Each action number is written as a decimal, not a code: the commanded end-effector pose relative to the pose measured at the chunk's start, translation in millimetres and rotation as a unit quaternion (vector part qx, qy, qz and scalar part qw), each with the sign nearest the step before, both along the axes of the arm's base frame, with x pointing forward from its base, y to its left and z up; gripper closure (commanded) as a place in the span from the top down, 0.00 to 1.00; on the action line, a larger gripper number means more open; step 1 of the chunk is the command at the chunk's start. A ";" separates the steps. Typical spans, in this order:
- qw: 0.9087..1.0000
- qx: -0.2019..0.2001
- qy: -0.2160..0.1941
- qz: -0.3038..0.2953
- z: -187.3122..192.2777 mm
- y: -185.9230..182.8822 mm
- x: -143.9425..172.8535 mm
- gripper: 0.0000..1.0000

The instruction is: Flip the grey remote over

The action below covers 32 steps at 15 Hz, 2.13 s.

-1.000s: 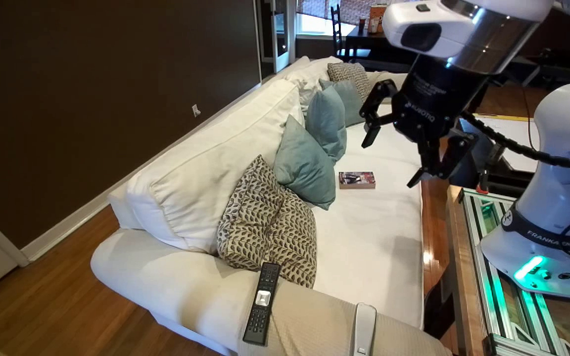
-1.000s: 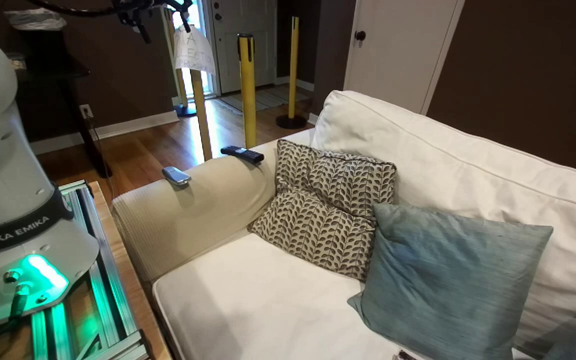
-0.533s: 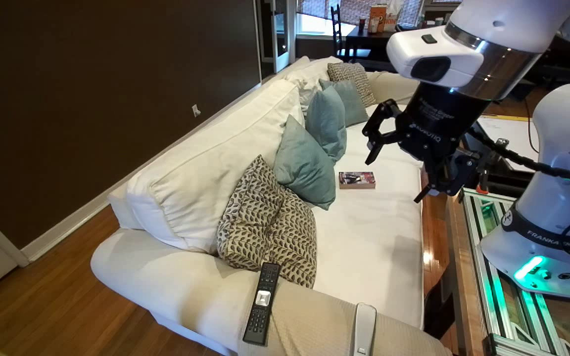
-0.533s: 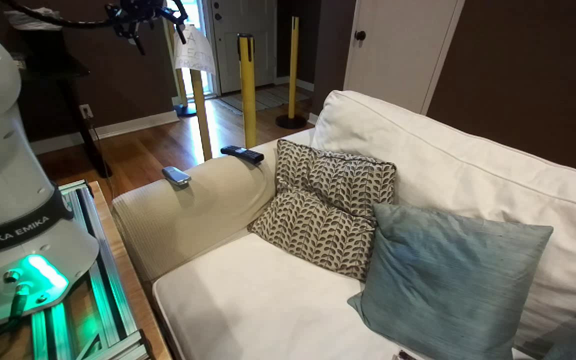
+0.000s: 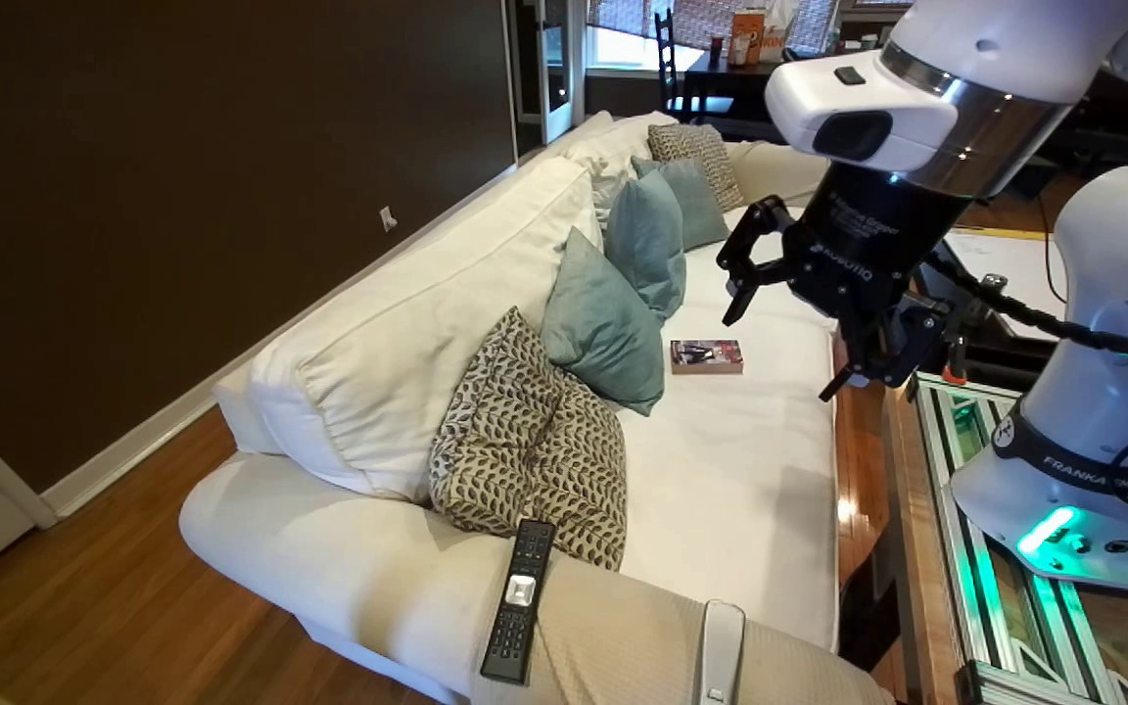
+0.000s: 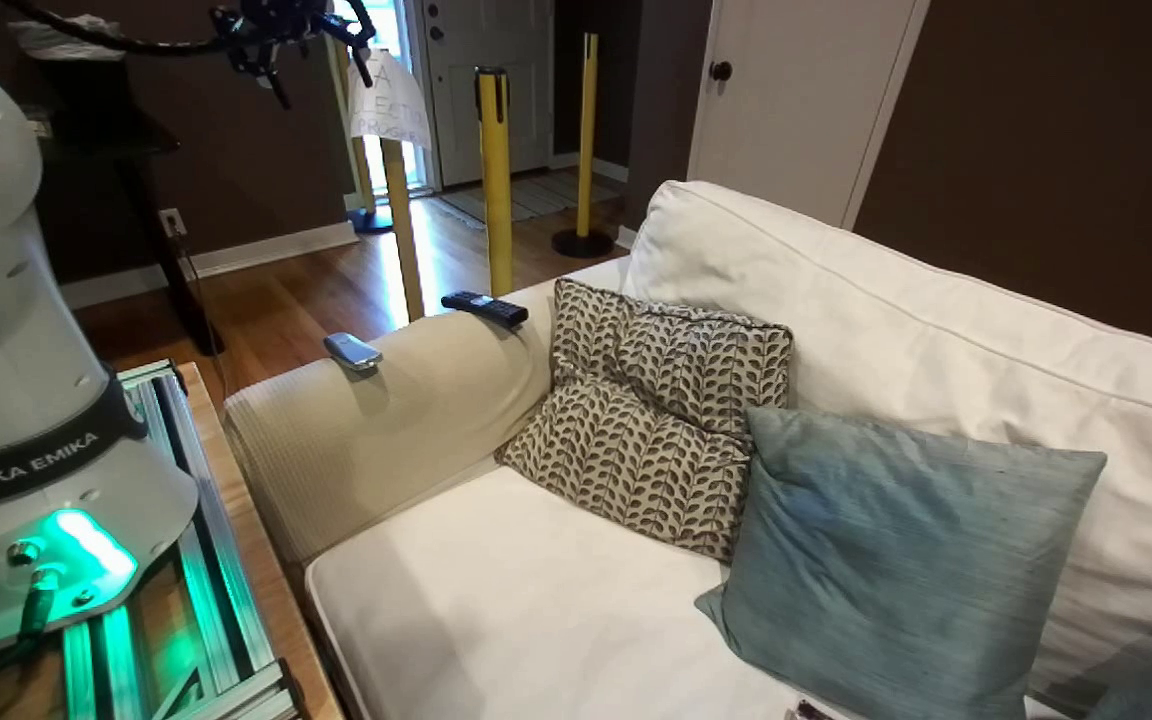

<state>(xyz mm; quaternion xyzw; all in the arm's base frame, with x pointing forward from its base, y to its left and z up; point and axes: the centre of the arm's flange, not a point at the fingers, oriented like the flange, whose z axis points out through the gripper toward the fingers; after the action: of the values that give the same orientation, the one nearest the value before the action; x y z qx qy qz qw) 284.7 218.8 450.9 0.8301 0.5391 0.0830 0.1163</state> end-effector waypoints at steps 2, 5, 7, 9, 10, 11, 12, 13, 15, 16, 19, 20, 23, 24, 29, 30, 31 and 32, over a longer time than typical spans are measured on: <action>1.000 -0.008 0.001 0.028 -17.5 1.5 -4.8 1.00; 0.998 -0.018 0.005 0.065 -33.7 5.7 -15.5 1.00; 0.996 -0.021 0.005 0.092 -42.9 10.4 -23.5 1.00; 0.993 -0.022 0.004 0.116 -54.9 16.7 -32.1 1.00; 0.991 -0.019 0.001 0.129 -61.5 21.4 -36.4 1.00; 0.990 -0.017 -0.001 0.139 -64.2 26.9 -39.4 1.00; 0.988 -0.012 -0.004 0.151 -66.4 32.9 -42.0 1.00; 0.987 -0.012 -0.003 0.160 -72.7 37.7 -44.9 1.00; 0.984 -0.009 -0.001 0.179 -81.5 46.8 -49.8 1.00; 0.982 -0.010 0.004 0.187 -87.0 49.7 -52.3 1.00; 0.983 -0.008 0.010 0.182 -68.7 66.7 -42.9 1.00; 0.983 -0.010 0.014 0.184 -72.4 68.5 -43.4 1.00; 0.983 -0.007 0.013 0.182 -70.4 68.1 -41.8 1.00; 0.983 -0.007 0.012 0.182 -69.9 68.1 -41.8 1.00; 0.981 -0.009 0.018 0.192 -81.0 68.2 -40.3 1.00; 0.980 -0.009 0.023 0.198 -86.4 69.3 -40.2 1.00; 0.978 -0.011 0.029 0.205 -92.1 70.8 -40.5 1.00; 0.977 -0.015 0.032 0.211 -97.4 72.4 -42.0 1.00</action>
<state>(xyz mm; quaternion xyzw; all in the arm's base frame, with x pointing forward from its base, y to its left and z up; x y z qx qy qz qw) 242.9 288.0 374.5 0.7135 0.6892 0.0806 0.0973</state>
